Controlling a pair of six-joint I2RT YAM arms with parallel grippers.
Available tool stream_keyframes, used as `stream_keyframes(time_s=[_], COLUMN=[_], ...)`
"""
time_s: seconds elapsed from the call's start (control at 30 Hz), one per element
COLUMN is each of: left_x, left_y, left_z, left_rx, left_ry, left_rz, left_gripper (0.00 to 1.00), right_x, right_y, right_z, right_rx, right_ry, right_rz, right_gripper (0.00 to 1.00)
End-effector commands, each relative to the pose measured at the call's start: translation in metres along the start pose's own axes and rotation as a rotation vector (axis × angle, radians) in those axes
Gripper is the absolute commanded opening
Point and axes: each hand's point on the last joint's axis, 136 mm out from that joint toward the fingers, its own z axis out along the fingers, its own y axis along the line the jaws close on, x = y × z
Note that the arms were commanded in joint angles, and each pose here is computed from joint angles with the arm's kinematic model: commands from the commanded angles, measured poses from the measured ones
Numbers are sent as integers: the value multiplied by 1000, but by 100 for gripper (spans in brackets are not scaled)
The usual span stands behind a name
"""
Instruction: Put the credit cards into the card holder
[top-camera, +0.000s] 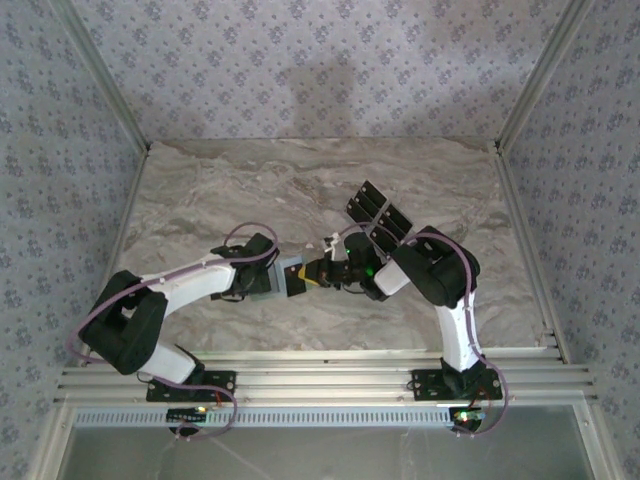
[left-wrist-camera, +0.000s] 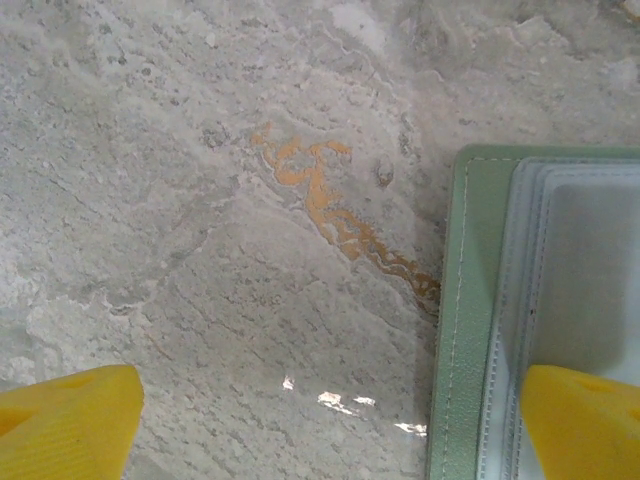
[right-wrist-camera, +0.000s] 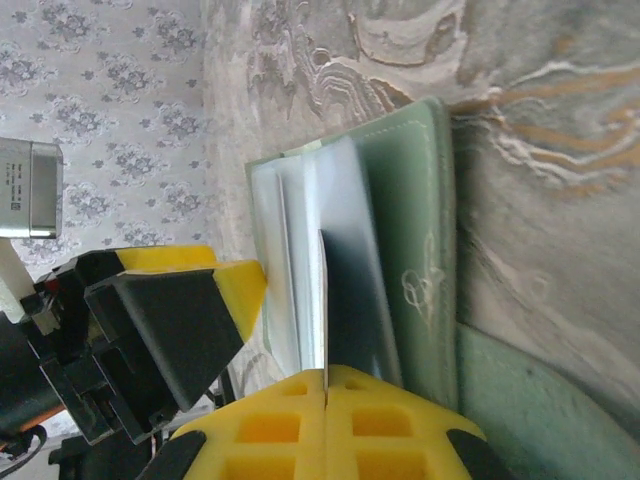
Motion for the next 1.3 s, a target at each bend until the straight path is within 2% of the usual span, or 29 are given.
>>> stream_keyframes(time_s=[0.0,0.17,0.33,0.6,1.27], left_x=[4,-3,-14,-20,14], left_y=[11,5,-4,-7,14], left_z=[2,-3,-15,-25,7], left_rx=[-45,-13,36,76,-23], left_ry=[47,41,15,-10,58], left_rz=[55,84,86,45,33], left_gripper=[97,97,97,97,97], right_x=[14,11,0,-14,-21], right_y=[-45,-31,6,46,31], right_z=[-9,-1,11,11,25], right_rx=[160,123,36,26,41], right_ry=[-16,9,65,84,99], right_rz=[96,63,-30,-148,-136], right_gripper=[0,0,0,0,0])
